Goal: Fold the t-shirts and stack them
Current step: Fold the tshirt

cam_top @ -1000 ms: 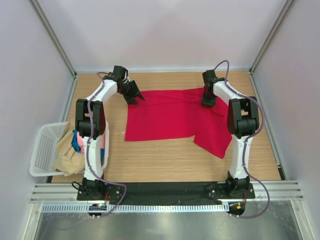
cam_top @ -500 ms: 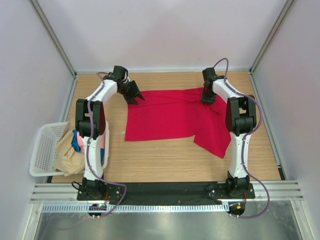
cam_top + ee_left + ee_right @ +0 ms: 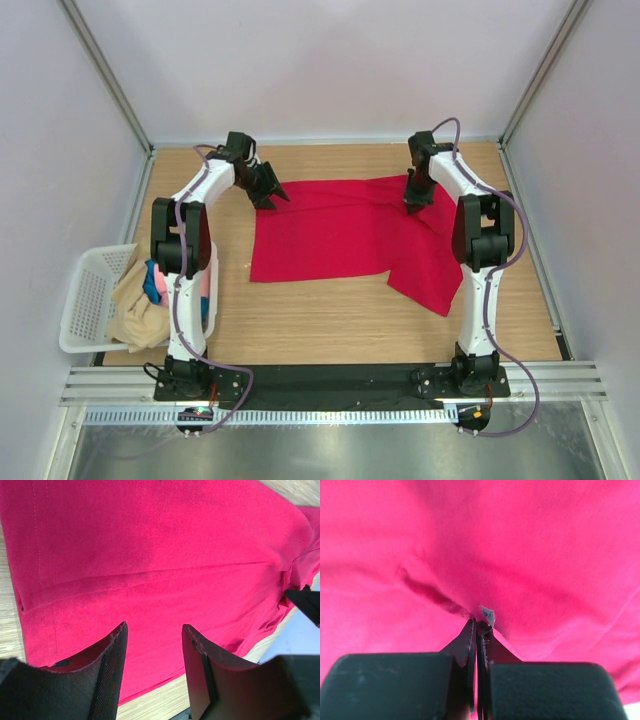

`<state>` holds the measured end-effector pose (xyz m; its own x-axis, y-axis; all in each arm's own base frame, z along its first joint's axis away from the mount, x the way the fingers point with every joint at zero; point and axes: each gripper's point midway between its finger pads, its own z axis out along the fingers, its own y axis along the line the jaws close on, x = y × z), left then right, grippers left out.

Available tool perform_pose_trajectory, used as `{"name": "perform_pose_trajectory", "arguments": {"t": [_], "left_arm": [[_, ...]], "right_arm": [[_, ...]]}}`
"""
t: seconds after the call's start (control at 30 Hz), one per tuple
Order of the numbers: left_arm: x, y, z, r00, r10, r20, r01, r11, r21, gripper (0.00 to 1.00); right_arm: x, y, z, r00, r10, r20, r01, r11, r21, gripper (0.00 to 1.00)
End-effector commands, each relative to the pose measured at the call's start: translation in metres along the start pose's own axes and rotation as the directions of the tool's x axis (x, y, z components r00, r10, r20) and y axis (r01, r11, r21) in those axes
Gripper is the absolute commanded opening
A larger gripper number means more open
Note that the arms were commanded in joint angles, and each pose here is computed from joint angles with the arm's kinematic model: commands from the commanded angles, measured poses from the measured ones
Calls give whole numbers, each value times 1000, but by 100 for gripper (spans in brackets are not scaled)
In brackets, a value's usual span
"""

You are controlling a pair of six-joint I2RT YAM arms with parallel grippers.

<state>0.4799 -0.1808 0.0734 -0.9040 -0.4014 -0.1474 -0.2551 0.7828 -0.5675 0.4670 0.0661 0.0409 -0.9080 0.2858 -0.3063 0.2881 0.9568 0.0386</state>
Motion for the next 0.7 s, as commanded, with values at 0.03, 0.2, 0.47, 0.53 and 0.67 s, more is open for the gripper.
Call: {"name": "perform_pose_trajectory", "arguments": {"t": [0.03,0.2,0.47,0.53,0.67], "left_arm": [[-2,-5,-4,1000,23,-4,-23,999,22,49],[1,-4,-4,1000,23,-11,-23,1000,20,49],[2,-3,-3,1000,24,-18,-23,1000,19,49],[3,-1,-1,1000,22,-22,-22,1000,14,49],[0,0,0,999,37,-21,-37,999,2,49]], "right_arm": [[17,3,-36,997,17,-75,-22,998,-54,1],[32,12,-39,990,22,-136,-38,993,-112,1],[42,20,-49,985,39,-170,-67,984,-163,4],[52,25,-44,977,44,-208,-85,978,-192,15],[53,30,-52,962,96,-254,-167,946,-276,36]]}}
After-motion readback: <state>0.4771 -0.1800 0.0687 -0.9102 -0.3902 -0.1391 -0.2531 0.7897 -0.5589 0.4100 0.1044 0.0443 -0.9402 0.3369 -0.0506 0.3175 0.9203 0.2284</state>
